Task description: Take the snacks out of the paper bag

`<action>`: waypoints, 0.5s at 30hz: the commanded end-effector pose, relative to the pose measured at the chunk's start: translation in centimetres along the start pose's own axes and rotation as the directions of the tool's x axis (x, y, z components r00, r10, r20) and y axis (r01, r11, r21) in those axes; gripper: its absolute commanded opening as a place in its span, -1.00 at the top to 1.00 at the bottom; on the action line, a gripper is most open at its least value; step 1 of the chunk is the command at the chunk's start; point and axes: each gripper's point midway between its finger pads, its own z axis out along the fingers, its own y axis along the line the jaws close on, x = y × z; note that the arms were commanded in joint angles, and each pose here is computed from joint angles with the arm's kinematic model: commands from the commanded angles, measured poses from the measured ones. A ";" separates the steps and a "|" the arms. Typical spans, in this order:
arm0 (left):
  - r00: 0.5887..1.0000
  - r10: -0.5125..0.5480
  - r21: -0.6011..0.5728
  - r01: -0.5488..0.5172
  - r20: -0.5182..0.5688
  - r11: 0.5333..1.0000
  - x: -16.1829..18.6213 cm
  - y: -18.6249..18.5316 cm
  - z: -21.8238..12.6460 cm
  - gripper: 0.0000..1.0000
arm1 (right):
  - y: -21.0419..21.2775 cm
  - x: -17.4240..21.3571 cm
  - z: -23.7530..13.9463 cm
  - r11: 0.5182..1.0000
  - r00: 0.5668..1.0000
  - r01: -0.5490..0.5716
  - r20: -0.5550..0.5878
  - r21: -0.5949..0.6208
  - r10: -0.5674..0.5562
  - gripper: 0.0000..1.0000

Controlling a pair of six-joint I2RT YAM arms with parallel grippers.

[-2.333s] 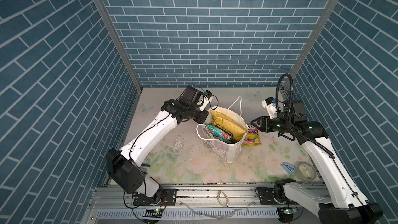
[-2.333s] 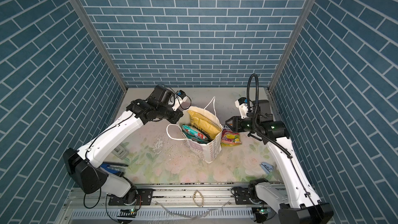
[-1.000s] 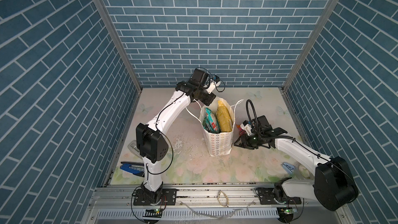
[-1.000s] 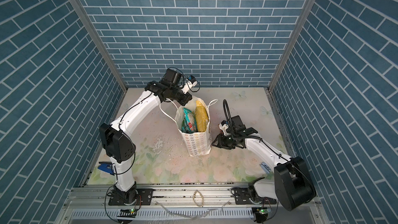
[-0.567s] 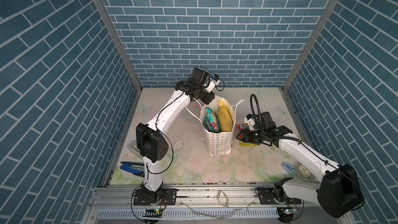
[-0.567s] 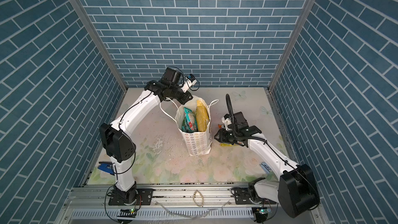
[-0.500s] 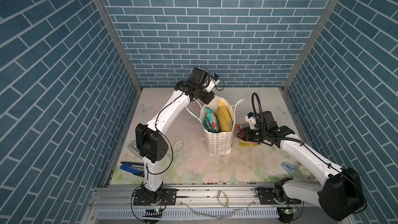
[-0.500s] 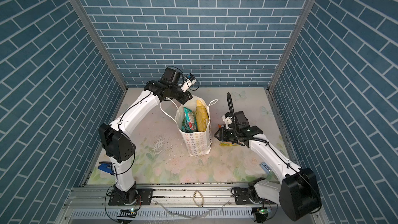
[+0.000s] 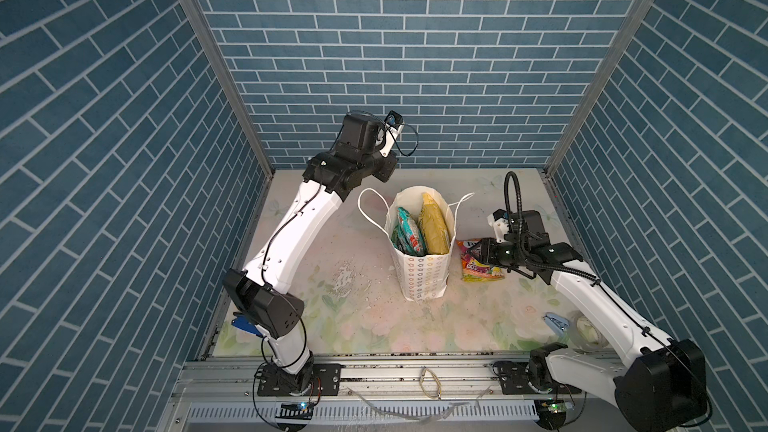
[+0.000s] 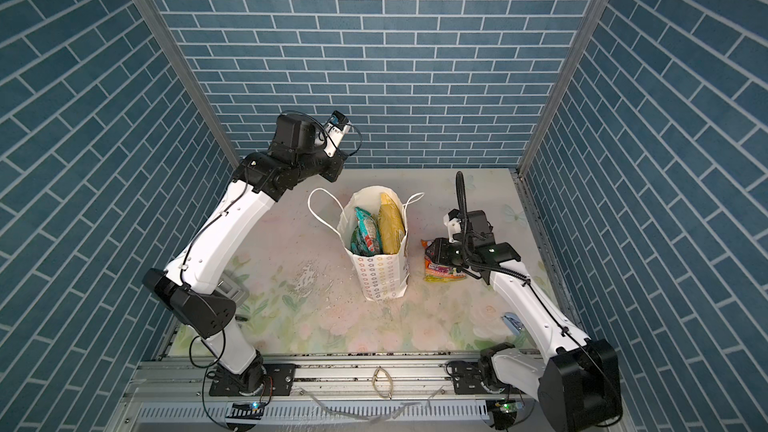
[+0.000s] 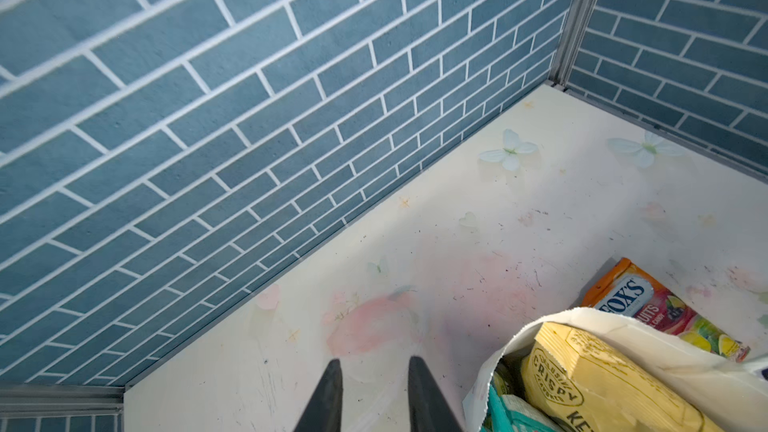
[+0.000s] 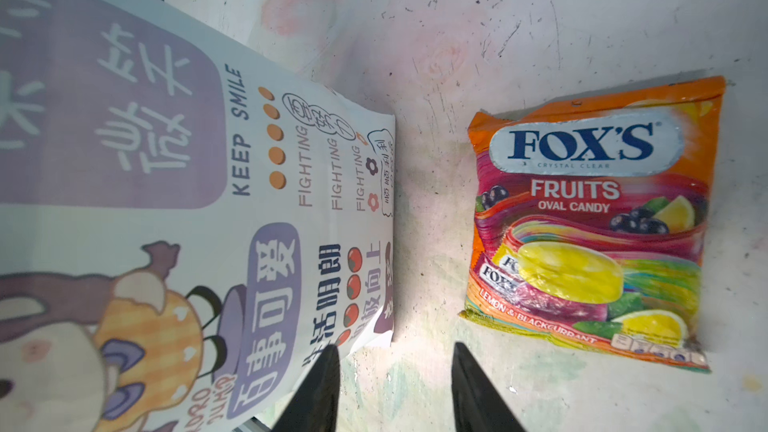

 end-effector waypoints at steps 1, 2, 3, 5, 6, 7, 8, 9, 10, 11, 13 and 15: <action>1.000 -0.003 -0.030 0.002 -0.021 1.000 -0.2 -0.6 -3.6 0.44 | 0.5 -1.5 -1.4 0.999 0.998 0.053 0.044 0.004 -0.053 0.11; 0.999 0.006 -0.039 -0.007 -0.038 0.999 0.1 -1.0 -4.5 0.41 | 0.3 -1.8 -1.5 0.999 0.998 0.051 0.047 0.008 -0.052 0.11; 0.997 0.010 -0.040 -0.013 -0.071 0.999 0.6 -1.7 -5.3 0.36 | 0.3 -2.1 -1.6 0.999 0.997 0.050 0.053 0.008 -0.050 0.11; 0.988 0.007 -0.028 -0.012 -0.153 1.000 2.2 -3.1 -6.5 0.28 | 0.3 -2.7 -1.9 0.999 0.996 0.054 0.067 0.004 -0.055 0.11; 0.980 0.000 -0.016 -0.003 -0.198 1.000 3.2 -3.9 -6.9 0.24 | 0.3 -3.1 -2.1 0.998 0.995 0.058 0.080 0.002 -0.058 0.11; 0.971 -0.013 -0.006 0.012 -0.239 1.000 4.2 -4.7 -7.1 0.20 | 0.5 -3.6 -2.3 0.998 0.994 0.064 0.090 -0.002 -0.063 0.11; 0.963 -0.025 0.006 0.027 -0.269 1.000 5.0 -5.4 -7.2 0.18 | 0.5 -3.9 -2.4 0.998 0.993 0.068 0.097 -0.004 -0.067 0.11; 0.953 -0.040 0.023 0.049 -0.301 0.999 5.9 -6.3 -7.1 0.17 | 0.7 -4.4 -2.7 0.997 0.991 0.075 0.108 -0.006 -0.074 0.11; 0.944 -0.055 0.038 0.071 -0.325 0.997 6.7 -7.2 -7.0 0.16 | 0.8 -4.9 -2.9 0.997 0.990 0.082 0.120 -0.005 -0.081 0.10; 0.936 -0.065 0.043 0.085 -0.347 0.995 7.4 -7.8 -6.8 0.16 | 0.9 -5.3 -3.2 0.996 0.988 0.088 0.129 -0.006 -0.087 0.10; 0.922 -0.084 0.045 0.109 -0.378 0.993 8.4 -8.9 -6.3 0.15 | 1.1 -6.0 -3.6 0.995 0.985 0.101 0.142 -0.003 -0.099 0.10; 0.917 -0.103 0.033 0.125 -0.386 0.992 8.8 -9.4 -5.8 0.15 | 1.1 -6.5 -3.9 0.994 0.982 0.107 0.157 0.001 -0.106 0.11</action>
